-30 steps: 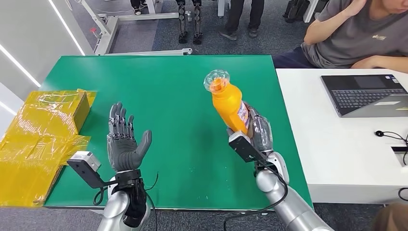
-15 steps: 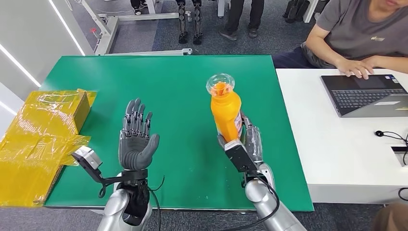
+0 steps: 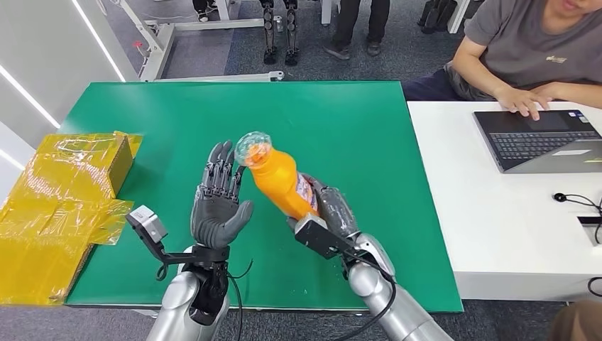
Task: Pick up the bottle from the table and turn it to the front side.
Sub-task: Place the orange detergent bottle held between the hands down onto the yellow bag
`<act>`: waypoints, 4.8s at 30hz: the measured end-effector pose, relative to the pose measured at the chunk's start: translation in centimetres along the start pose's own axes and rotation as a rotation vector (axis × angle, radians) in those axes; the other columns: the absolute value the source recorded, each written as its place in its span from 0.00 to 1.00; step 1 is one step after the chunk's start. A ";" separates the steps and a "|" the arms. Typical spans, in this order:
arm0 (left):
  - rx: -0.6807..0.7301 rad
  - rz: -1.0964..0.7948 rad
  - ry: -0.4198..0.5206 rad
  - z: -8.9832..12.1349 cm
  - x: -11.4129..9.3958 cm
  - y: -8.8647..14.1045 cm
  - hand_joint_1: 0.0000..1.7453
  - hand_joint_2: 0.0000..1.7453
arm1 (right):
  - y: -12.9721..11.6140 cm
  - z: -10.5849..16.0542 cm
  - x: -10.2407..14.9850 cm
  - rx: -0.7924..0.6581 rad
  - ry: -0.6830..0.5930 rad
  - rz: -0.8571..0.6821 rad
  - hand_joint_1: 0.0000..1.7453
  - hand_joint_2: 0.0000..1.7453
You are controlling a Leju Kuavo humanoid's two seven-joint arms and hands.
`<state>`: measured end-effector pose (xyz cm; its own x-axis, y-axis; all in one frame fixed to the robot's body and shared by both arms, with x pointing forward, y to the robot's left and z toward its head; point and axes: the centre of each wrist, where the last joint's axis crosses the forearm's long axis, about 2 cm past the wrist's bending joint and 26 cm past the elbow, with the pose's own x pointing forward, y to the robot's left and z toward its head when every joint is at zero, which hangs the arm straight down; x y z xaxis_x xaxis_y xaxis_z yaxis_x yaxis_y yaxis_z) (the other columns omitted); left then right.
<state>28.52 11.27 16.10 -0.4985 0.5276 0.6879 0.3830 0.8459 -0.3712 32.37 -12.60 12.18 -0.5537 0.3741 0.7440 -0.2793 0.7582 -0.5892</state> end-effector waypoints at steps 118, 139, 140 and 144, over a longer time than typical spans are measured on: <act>-0.995 -2.106 0.100 -7.7 9.1 24.3 1.00 1.00 | 2.1 2.8 8.5 -0.480 -0.303 -0.421 0.00 1.00; -1.279 -2.075 0.555 -3.0 10.1 31.5 1.00 1.00 | 1.4 3.7 8.3 -0.505 -0.298 -0.405 0.00 1.00; -1.283 -2.073 0.565 -2.8 10.3 31.7 1.00 1.00 | 1.4 3.7 8.2 -0.505 -0.298 -0.406 0.00 1.00; -1.302 -2.062 0.579 -2.3 10.4 32.0 1.00 1.00 | 1.3 3.9 8.0 -0.505 -0.293 -0.408 0.00 1.00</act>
<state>37.35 43.62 12.78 -0.6048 -0.7140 -0.3527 0.0998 -0.5074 0.8559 24.50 -10.64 16.15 -0.6902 -0.0976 0.7170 -0.1510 0.9885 -0.0107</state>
